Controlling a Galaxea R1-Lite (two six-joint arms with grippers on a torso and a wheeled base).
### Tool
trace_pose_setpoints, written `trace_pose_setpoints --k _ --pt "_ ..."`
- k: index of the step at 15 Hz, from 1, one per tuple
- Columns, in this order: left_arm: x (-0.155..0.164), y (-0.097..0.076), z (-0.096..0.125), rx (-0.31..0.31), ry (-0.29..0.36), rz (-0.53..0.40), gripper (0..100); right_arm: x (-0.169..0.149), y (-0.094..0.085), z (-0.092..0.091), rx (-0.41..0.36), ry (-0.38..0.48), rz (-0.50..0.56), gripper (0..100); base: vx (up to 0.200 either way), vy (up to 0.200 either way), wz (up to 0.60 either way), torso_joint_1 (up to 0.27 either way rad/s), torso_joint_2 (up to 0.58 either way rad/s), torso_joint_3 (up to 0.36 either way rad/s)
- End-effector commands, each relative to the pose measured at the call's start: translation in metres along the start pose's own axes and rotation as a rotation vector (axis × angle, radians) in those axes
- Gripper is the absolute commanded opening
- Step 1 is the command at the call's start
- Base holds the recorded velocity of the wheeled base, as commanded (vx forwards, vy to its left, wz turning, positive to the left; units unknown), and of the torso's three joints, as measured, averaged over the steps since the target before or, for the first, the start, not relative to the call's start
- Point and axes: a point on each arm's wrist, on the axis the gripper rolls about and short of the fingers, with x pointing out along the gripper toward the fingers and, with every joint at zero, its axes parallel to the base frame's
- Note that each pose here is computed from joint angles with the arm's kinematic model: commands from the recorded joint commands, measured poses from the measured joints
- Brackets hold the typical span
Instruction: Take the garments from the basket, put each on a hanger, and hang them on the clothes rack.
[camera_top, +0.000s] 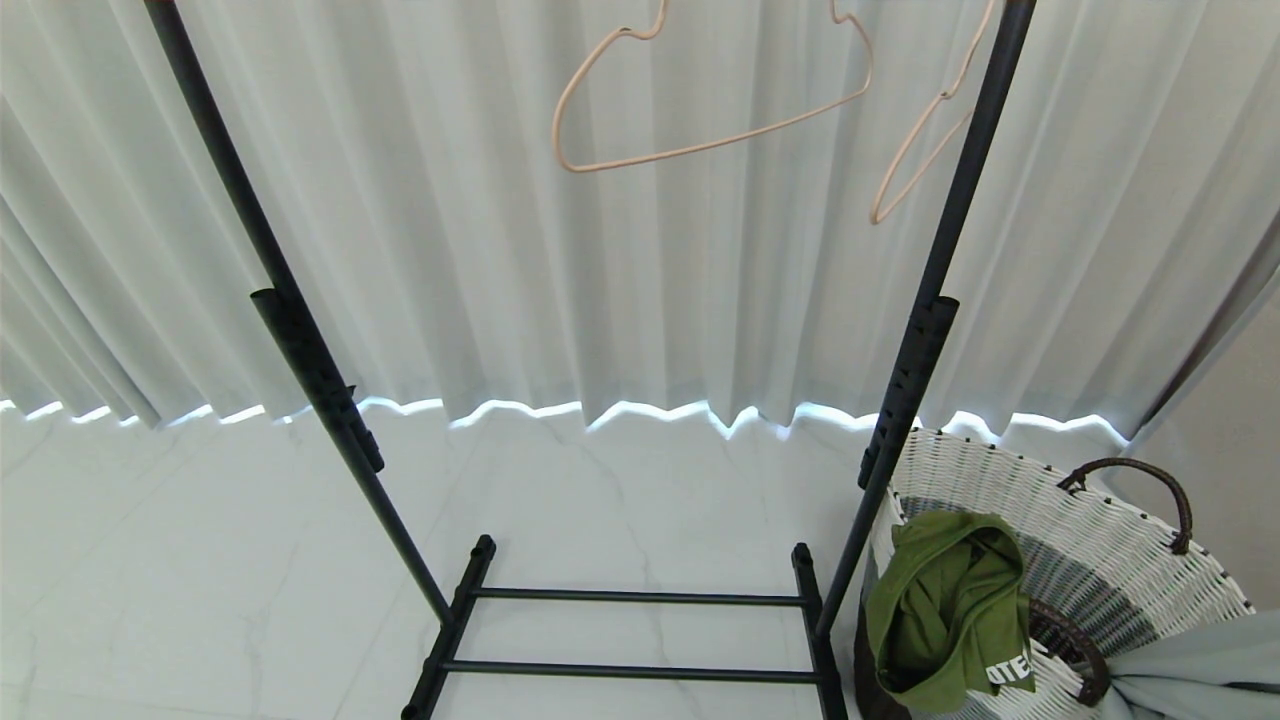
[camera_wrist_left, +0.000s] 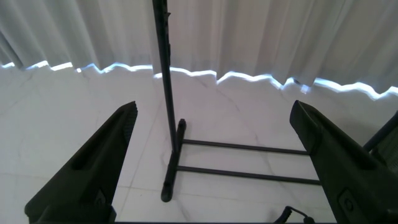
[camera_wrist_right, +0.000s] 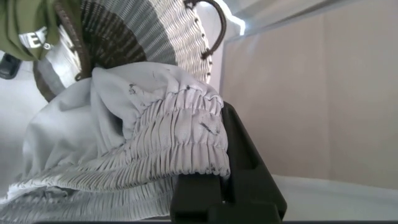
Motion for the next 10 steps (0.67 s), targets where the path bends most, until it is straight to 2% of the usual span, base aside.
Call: trace_pose_setpoints --k 1,3,10 --pt "0.0 0.0 -0.0001 0.0 0.001 0.001 100 0.0003 0.0001 0.0006 -0.004 -0.005 0.005 0 0.0 0.0 0.0 0.0 0.0 0.0" --pt "0.0 0.0 -0.0001 0.0 0.001 0.001 100 0.0 0.0 0.0007 -0.003 -0.008 0.005 0 0.0 0.0 0.0 0.0 0.0 0.0" --pt "0.0 0.0 -0.0001 -0.001 0.001 0.001 100 -0.006 0.0003 -0.0009 -0.036 -0.031 -0.015 0 -0.2 0.0 0.0 0.002 0.0 0.001"
